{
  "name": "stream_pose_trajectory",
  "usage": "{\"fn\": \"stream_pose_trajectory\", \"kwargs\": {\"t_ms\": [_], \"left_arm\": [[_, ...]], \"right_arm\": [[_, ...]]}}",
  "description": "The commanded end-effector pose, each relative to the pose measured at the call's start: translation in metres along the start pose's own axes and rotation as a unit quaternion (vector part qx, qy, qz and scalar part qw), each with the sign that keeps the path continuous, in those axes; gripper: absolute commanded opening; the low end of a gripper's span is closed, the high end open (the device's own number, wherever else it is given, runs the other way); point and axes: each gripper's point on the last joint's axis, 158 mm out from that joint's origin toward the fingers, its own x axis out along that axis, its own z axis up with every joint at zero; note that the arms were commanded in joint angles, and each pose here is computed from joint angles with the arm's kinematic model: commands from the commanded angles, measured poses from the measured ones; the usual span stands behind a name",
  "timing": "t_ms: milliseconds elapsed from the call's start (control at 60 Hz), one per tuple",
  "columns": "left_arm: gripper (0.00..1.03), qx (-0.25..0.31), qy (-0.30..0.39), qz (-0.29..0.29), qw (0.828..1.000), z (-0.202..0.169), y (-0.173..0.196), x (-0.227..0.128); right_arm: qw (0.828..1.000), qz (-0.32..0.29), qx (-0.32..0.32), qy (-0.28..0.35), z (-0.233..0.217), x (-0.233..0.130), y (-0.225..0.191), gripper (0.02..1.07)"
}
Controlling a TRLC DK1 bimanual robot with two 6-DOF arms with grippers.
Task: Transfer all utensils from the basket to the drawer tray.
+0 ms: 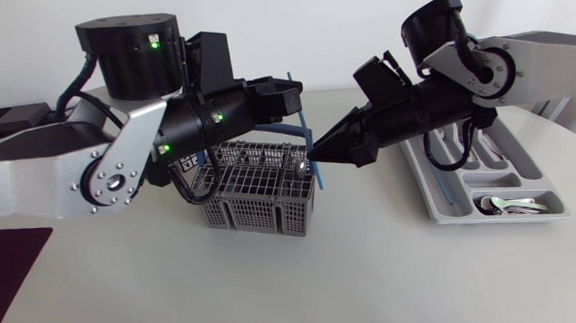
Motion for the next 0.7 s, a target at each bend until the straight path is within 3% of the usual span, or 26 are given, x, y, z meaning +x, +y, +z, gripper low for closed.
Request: {"fn": "stream_pose_trajectory", "kwargs": {"t_ms": [0, 83, 133, 250, 367, 533, 583, 683], "left_arm": [[0.03, -0.012, -0.013, -0.007, 1.0, 0.012, -0.001, 0.004], [0.03, -0.015, -0.011, -0.009, 1.0, 0.01, 0.0, 0.005], [0.03, -0.016, -0.01, -0.007, 1.0, 0.01, 0.002, 0.005], [0.04, -0.016, -0.01, -0.008, 1.0, 0.01, 0.001, 0.005], [0.15, -0.018, -0.011, -0.016, 1.0, 0.011, -0.005, 0.004], [0.52, -0.01, -0.022, -0.04, 0.999, 0.026, -0.021, 0.0], [0.68, -0.007, -0.034, -0.045, 0.998, 0.038, -0.025, -0.004], [0.82, -0.004, -0.051, -0.042, 0.998, 0.059, -0.024, -0.011]], "right_arm": [[1.0, 0.011, 0.01, -0.004, 0.006, 0.006, 0.003, 0.27], [1.0, 0.014, 0.009, -0.002, 0.005, 0.008, 0.006, 0.12], [1.0, 0.014, 0.008, -0.001, 0.004, 0.008, 0.006, 0.08], [1.0, 0.015, 0.013, 0.004, -0.001, 0.008, 0.006, 0.07], [1.0, 0.016, 0.015, 0.009, -0.008, 0.009, 0.006, 0.07], [0.999, 0.018, 0.019, 0.018, -0.021, 0.008, 0.01, 0.07], [0.999, 0.019, 0.021, 0.022, -0.027, 0.007, 0.012, 0.07], [0.999, 0.015, 0.024, 0.032, -0.041, 0.003, 0.012, 0.07]]}}
